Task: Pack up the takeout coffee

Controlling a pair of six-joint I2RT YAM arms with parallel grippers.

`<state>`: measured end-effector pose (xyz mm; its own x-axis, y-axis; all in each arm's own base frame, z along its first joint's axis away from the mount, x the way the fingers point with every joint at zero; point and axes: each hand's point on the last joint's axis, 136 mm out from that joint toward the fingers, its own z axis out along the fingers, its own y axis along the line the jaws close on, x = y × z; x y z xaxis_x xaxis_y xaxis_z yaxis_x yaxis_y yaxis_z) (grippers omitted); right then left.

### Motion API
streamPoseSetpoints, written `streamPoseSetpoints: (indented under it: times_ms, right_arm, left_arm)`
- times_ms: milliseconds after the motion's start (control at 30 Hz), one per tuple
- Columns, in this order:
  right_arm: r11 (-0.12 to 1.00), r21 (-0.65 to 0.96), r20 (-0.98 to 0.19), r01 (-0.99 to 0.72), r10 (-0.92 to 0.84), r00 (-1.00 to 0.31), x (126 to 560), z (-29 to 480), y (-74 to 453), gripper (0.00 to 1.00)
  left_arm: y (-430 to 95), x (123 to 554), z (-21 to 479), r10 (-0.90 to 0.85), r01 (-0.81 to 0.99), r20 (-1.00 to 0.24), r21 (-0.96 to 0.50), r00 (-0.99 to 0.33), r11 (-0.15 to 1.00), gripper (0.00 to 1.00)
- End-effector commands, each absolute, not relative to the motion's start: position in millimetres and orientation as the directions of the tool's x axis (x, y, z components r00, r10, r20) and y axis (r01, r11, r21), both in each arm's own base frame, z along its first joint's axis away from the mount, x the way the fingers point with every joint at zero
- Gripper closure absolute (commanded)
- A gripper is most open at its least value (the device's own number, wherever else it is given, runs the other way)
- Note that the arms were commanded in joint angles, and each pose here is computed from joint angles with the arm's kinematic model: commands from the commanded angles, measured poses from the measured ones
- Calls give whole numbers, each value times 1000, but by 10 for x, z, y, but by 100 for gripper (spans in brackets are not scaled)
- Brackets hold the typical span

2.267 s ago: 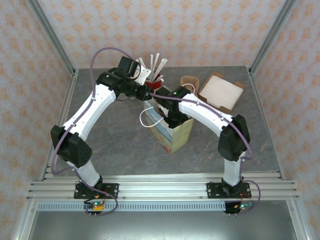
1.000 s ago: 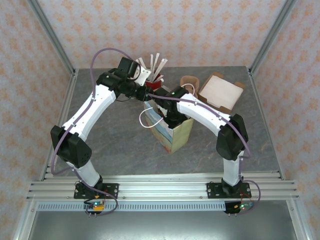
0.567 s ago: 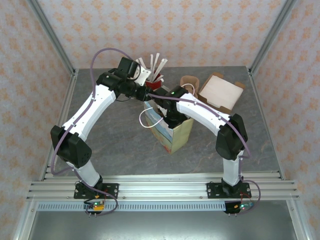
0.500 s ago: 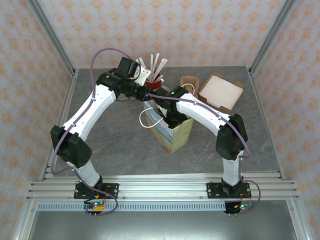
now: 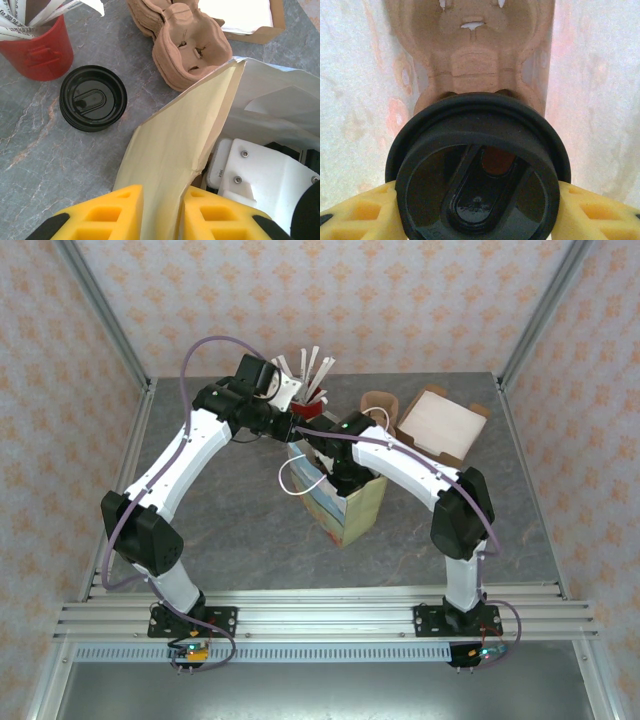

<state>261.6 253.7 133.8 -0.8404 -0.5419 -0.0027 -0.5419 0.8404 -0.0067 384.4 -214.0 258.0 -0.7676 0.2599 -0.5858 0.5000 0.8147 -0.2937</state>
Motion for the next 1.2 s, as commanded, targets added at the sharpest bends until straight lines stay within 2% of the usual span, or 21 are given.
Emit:
streamPoseSetpoints:
  times_ms: [0, 133, 300, 600, 1167]
  right_arm:
    - [816, -129, 119, -564, -551, -826, 2615, 1047, 2296, 52]
    - [818, -131, 104, -560, -550, -829, 2632, 1095, 2304, 47]
    - [821, -124, 72, -558, -553, -830, 2640, 1203, 2337, 35]
    - [820, -112, 3, -561, -564, -825, 2645, 1429, 2426, 22]
    - [826, -85, -51, -557, -561, -826, 2635, 1592, 2479, 10]
  left_arm:
    - [-2067, 3811, 2719, 244, 496, -617, -277, -748, 823, 75]
    - [-2067, 3814, 2703, 245, 496, -615, -277, -750, 823, 75]
    - [-2065, 3811, 2702, 245, 495, -614, -277, -750, 823, 75]
    - [-2063, 3813, 2698, 247, 496, -613, -275, -750, 824, 75]
    - [-2066, 3812, 2697, 246, 496, -613, -277, -750, 823, 75]
